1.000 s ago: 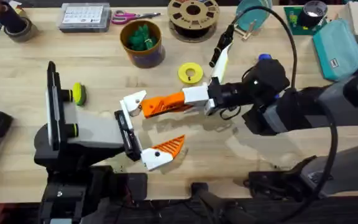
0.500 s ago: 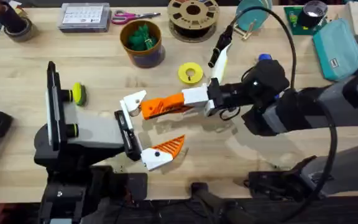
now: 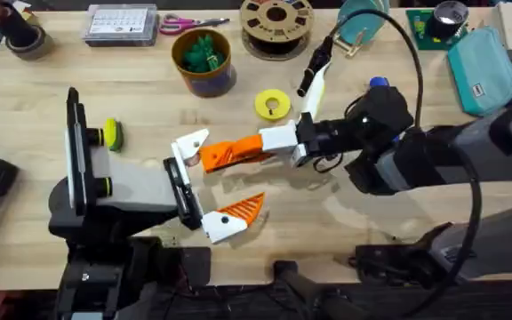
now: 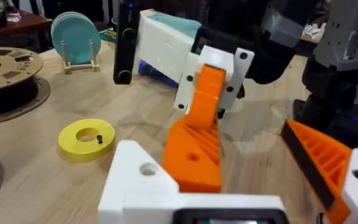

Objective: Pick up the gripper from the table and insert it into the empty holder that is missing its gripper. Then pick up a screw, insert it into the mounting hole, and use the screwdriver to tighten it. Finally, clean up the table by picking up the vegetable and placing it into the bucket.

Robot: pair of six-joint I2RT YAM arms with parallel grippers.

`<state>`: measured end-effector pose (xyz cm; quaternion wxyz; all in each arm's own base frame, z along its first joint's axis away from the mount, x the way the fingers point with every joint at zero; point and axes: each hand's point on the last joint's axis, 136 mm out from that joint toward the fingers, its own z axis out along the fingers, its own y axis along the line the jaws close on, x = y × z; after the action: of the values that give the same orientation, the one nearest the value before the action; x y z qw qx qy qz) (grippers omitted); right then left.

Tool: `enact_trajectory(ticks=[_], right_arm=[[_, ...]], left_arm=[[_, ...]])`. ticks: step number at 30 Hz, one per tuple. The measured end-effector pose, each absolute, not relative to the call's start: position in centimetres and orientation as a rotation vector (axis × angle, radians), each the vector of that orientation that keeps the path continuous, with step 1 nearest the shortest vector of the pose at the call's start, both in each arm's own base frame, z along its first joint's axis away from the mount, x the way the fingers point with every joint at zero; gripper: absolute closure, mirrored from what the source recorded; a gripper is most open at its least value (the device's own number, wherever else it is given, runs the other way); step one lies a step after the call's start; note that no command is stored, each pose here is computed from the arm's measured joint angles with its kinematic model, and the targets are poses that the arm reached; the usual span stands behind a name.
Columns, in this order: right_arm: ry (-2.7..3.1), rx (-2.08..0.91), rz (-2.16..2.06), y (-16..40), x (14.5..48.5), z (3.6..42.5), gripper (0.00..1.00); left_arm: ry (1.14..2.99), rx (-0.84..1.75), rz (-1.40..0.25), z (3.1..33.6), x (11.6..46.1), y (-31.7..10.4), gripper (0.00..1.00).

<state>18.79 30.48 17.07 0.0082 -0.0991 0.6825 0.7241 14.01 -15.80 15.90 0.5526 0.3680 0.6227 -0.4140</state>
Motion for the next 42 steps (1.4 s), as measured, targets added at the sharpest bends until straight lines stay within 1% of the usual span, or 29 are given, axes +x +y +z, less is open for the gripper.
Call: enact_trajectory(ticks=[7, 26, 35, 42], right_arm=[[2.131, -0.317, 2.265, 30.8, 18.5, 17.1, 0.992], [2.114, -0.251, 2.242, 31.3, 19.5, 16.7, 0.992], [2.114, -0.257, 2.250, 32.2, 20.6, 16.4, 0.992], [2.119, -0.291, 2.274, 33.8, 21.3, 16.4, 0.992]], left_arm=[[1.473, 0.870, -0.979, 15.9, 14.0, -15.8, 0.015], [1.478, 0.859, -0.967, 15.9, 14.2, -15.7, 0.015], [1.490, 0.831, -0.939, 15.9, 14.8, -15.4, 0.015], [1.485, 0.843, -0.953, 15.9, 14.5, -15.5, 0.015]])
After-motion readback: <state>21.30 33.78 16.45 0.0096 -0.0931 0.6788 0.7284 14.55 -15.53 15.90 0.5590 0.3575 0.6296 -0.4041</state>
